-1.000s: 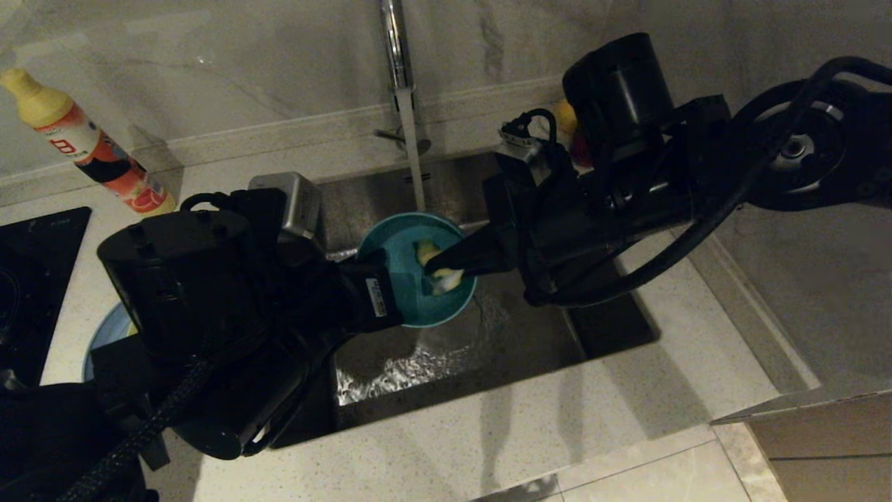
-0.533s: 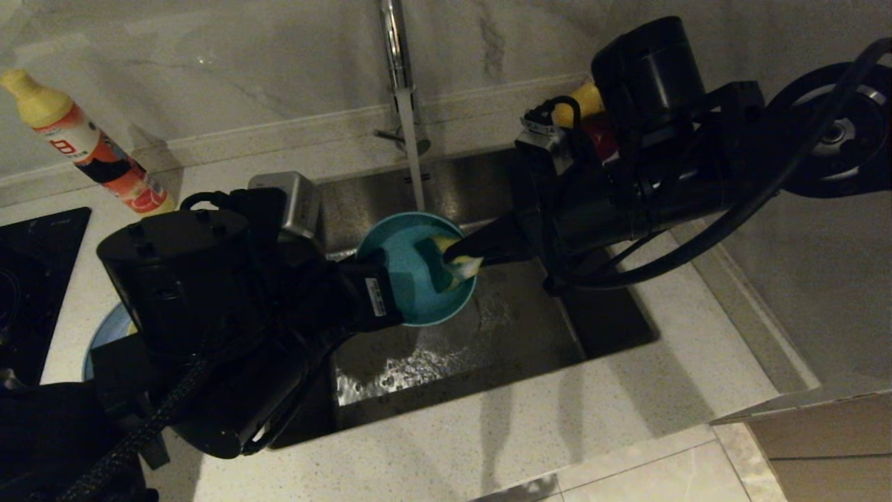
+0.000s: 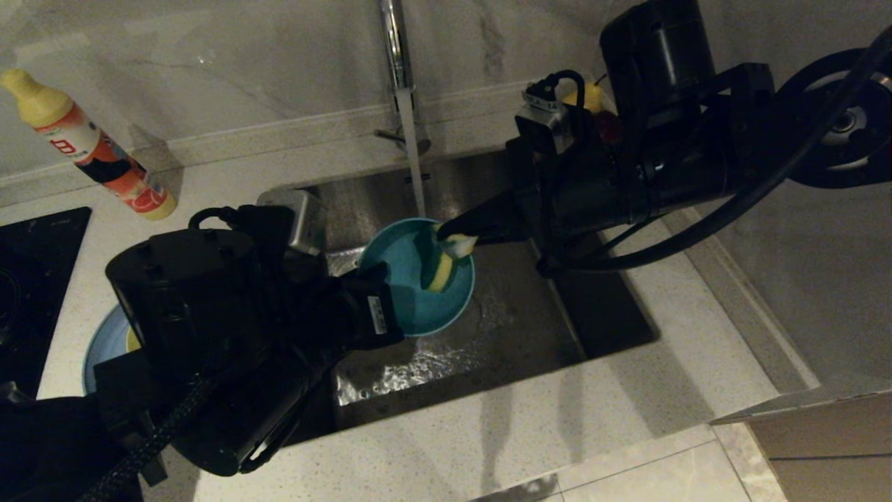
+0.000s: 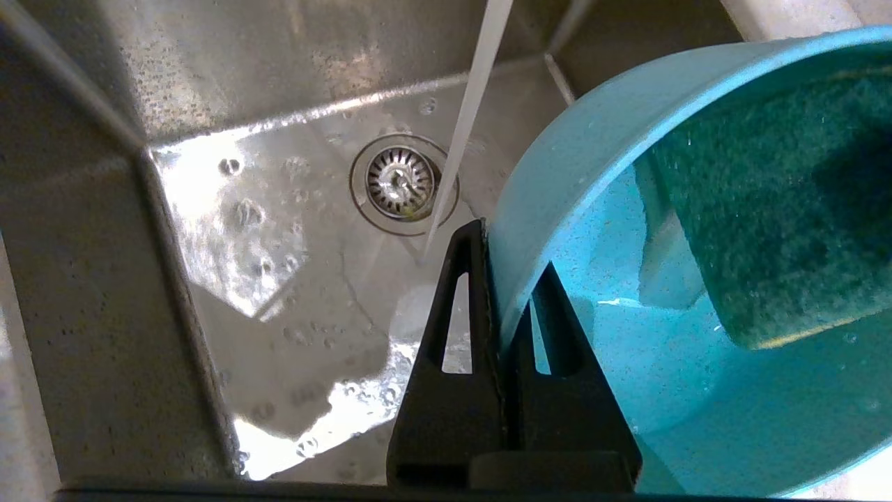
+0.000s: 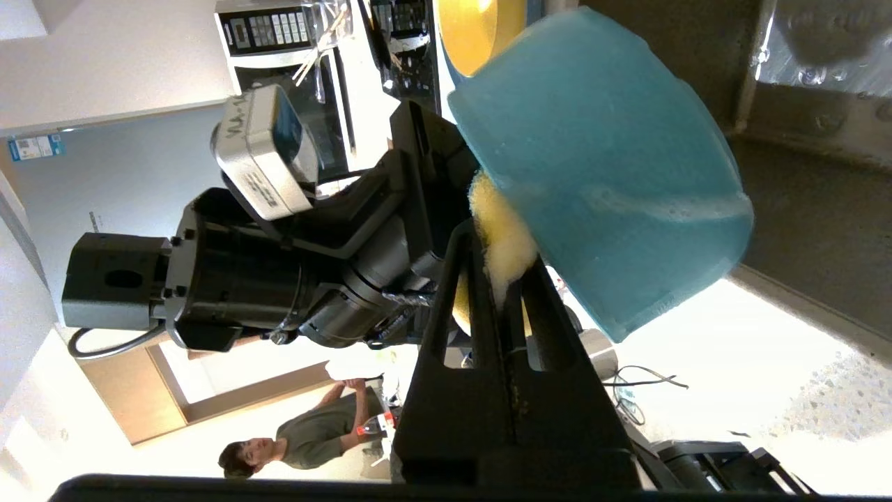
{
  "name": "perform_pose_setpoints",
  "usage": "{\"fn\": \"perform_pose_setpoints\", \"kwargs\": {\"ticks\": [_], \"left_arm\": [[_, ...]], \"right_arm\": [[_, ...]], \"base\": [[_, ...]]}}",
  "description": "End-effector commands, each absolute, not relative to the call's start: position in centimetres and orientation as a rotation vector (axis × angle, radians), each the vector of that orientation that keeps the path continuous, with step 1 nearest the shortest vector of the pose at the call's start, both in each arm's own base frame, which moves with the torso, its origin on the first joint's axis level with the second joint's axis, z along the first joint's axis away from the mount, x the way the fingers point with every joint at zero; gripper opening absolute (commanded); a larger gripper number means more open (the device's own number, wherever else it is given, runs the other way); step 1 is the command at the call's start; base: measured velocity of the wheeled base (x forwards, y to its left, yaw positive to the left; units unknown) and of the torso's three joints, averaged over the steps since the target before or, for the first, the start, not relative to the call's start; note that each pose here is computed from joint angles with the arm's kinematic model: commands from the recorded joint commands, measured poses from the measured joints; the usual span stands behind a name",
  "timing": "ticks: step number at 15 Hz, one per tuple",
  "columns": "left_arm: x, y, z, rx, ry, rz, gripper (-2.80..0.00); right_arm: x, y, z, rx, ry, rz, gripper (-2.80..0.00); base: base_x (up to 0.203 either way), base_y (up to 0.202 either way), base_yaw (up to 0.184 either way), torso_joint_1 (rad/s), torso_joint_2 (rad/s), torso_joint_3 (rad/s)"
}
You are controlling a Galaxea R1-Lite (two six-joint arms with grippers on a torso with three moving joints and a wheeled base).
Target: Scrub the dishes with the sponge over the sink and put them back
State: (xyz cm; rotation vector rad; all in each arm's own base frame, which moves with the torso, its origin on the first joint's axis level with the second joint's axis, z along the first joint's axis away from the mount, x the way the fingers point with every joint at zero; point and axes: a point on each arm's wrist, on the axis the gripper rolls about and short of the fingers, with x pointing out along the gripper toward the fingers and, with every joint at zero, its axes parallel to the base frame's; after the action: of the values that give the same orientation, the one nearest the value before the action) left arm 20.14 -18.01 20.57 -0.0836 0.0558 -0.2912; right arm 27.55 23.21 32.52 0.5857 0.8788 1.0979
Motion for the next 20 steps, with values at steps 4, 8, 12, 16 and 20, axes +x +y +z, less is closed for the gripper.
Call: {"fn": "perform_pose_setpoints", "kwargs": {"ticks": [4, 8, 12, 16, 20], "left_arm": [[20.4, -18.3, 20.4, -0.085, 0.059, -0.29, -2.8], [20.4, -18.2, 21.0, -0.097, 0.04, -0.287, -2.8], [20.6, -18.2, 21.8, -0.13, -0.006, -0.277, -2.8], [21.0, -17.9, 21.8, -0.132, -0.014, -0.262, -2.8], [20.9, -17.8, 21.5, -0.106, -0.007, -0.26, -2.8]], "right_arm": [[27.1, 24.6, 31.8, 0.574, 0.921, 1.122, -2.8], [27.0, 25.0, 30.6, 0.566, 0.974, 1.105, -2.8], [26.8, 25.2, 30.0, 0.561, 1.0, 1.1, -2.8], [26.1, 25.2, 29.6, 0.553, 1.03, 1.094, -2.8], [26.0, 24.7, 30.3, 0.552, 0.987, 1.058, -2.8]], "base": [[0.0, 0.0, 0.0, 0.0, 0.0, 0.0], [0.0, 0.0, 0.0, 0.0, 0.0, 0.0], [0.0, 0.0, 0.0, 0.0, 0.0, 0.0], [0.0, 0.0, 0.0, 0.0, 0.0, 0.0], [0.0, 0.0, 0.0, 0.0, 0.0, 0.0]]}}
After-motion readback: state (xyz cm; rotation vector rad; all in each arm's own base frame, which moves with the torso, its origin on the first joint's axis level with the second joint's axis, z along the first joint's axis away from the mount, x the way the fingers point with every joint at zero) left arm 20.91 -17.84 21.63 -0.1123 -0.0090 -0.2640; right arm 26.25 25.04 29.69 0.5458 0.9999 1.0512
